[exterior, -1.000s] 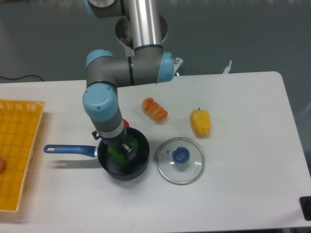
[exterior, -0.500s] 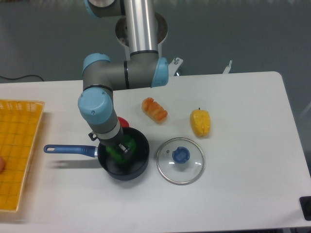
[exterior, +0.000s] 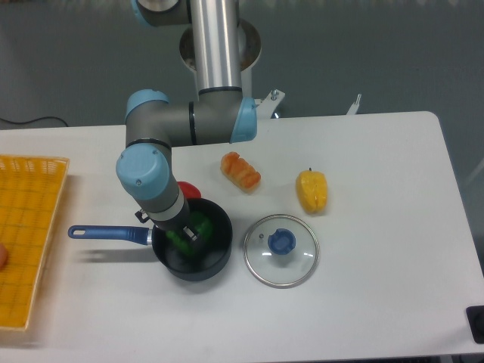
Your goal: Place the green chilies in the pot
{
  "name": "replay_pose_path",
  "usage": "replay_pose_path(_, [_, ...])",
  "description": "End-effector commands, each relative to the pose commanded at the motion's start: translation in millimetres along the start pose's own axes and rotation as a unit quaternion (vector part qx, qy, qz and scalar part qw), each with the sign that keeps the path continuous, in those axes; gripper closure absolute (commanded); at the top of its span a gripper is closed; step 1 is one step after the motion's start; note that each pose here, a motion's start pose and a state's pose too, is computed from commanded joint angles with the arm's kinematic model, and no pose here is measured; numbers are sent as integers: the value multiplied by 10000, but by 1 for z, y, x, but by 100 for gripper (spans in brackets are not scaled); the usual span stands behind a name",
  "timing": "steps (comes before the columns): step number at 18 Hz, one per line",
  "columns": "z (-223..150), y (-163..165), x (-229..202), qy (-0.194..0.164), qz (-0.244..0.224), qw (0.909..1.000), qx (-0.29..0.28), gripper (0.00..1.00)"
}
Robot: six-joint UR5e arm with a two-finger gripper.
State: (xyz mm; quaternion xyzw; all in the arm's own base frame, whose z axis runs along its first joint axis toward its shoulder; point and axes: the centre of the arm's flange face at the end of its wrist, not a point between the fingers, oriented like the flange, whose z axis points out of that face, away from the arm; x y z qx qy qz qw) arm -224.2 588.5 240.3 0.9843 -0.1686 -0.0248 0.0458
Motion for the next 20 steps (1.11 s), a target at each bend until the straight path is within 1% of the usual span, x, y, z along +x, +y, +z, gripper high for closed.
replay_pose_path(1, [0,-1,0,-1,8,10000,0,35])
replay_pose_path(2, [1,-1,0,5,8,10000,-5,20])
replay_pose_path(3, [1,-1,0,-5,8,10000,-6,15])
replay_pose_path(4, [0,-1,0,-17,14,10000,4,15])
replay_pose_path(5, [-2,-1,-1,-35,4,10000,18,12])
replay_pose_path(6, [-2,-1,-1,-35,12,10000,18,2])
replay_pose_path(7, [-1,-1,-1,-47,13,10000,-21,0])
replay_pose_path(9, [-1,4,-4,-243,27,9993,-266,0])
replay_pose_path(10, [-1,4,-5,-267,27,9992,-297,0])
replay_pose_path(12, [-11,3,-10,-333,-1,9992,-225,0])
replay_pose_path(15, [-40,-2,-24,-590,-61,9982,-41,0])
replay_pose_path(20, [-58,5,-43,-728,-211,9970,141,0])
